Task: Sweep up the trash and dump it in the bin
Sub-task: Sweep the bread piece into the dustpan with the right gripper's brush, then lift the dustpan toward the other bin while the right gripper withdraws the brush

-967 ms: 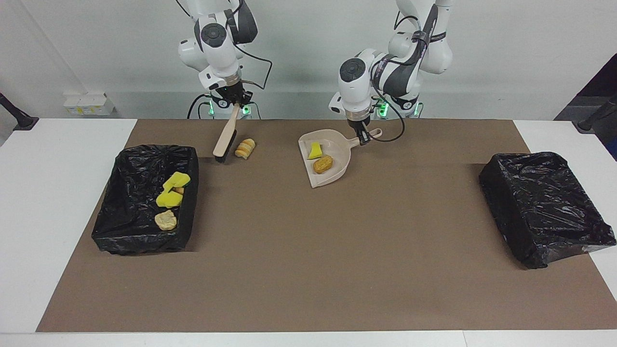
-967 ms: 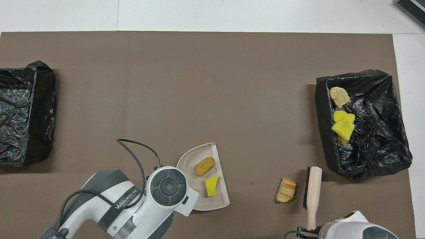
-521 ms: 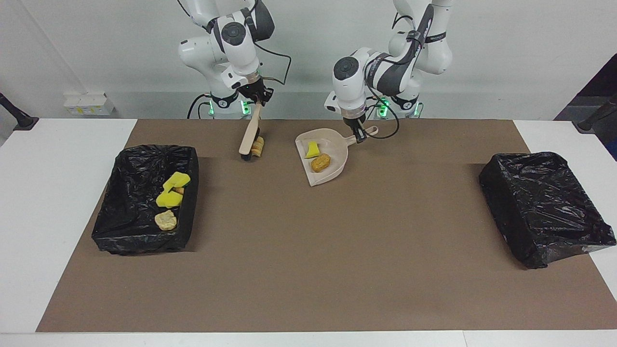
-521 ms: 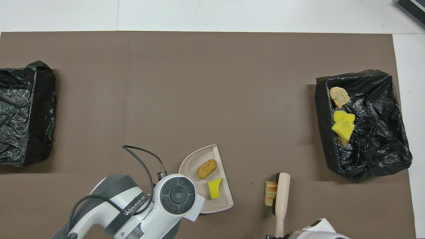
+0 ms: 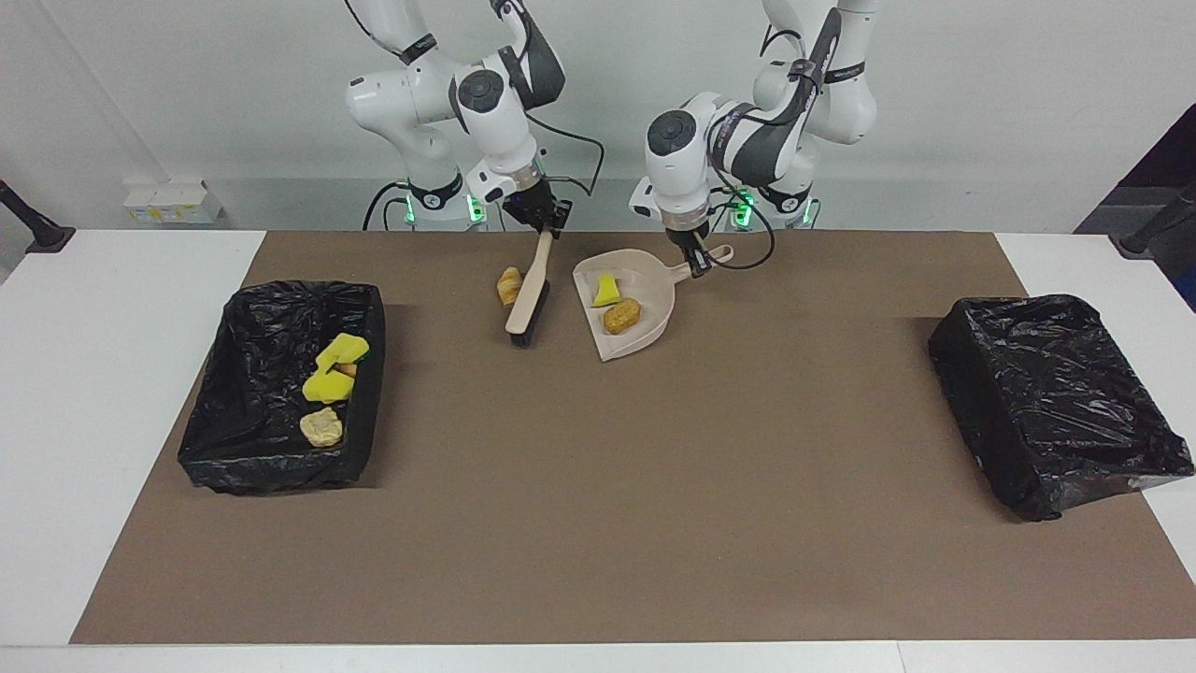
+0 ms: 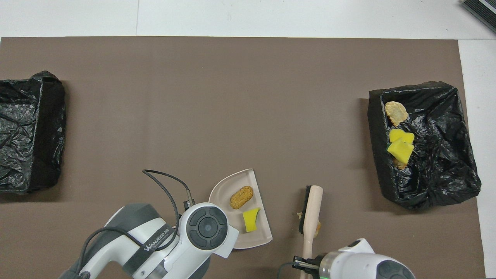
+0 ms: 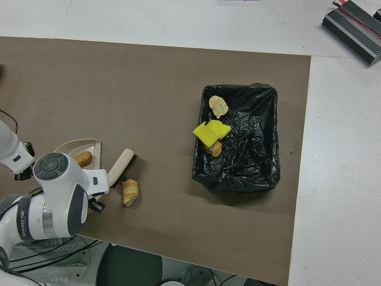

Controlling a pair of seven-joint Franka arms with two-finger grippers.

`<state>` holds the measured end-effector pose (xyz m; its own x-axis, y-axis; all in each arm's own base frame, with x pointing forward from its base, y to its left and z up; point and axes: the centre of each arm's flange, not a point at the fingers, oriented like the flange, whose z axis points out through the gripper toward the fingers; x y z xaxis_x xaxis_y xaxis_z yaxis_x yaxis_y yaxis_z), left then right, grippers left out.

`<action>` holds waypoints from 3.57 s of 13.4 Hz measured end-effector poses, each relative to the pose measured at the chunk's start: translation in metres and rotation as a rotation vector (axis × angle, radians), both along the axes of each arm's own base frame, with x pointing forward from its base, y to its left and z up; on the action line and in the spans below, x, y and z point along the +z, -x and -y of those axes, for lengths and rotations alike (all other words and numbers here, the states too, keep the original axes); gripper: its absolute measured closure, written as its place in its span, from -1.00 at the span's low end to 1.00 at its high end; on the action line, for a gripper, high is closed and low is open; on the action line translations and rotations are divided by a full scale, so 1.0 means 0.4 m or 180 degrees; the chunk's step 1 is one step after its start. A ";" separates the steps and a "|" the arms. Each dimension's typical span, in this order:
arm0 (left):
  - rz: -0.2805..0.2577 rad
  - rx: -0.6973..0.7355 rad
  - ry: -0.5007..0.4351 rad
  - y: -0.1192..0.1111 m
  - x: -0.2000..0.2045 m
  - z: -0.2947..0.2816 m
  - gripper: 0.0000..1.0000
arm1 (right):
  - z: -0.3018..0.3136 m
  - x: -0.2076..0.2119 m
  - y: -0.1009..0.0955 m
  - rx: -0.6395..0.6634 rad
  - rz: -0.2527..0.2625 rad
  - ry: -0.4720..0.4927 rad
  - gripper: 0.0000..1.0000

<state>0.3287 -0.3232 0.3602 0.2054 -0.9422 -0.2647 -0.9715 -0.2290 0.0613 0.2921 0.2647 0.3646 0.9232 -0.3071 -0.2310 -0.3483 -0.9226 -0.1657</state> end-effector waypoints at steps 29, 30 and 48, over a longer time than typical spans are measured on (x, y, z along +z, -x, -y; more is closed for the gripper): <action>0.0051 -0.0016 0.0061 -0.007 -0.008 0.009 0.37 | -0.096 -0.037 -0.040 -0.0103 0.0037 0.0033 0.45; 0.0061 -0.0034 0.0080 -0.010 -0.007 0.010 0.37 | -0.133 -0.037 -0.033 -0.0012 0.0036 0.0014 0.45; 0.0238 -0.0050 0.0478 -0.235 -0.021 -0.163 0.37 | -0.157 0.079 0.042 0.1150 0.0215 -0.0081 0.45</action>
<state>0.4226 -0.2581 0.3520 0.2041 -0.9733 -0.1053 -0.9780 -0.2074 0.0211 0.2752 0.3274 0.3962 0.9845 0.0468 -0.1691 0.0119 -0.9794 -0.2017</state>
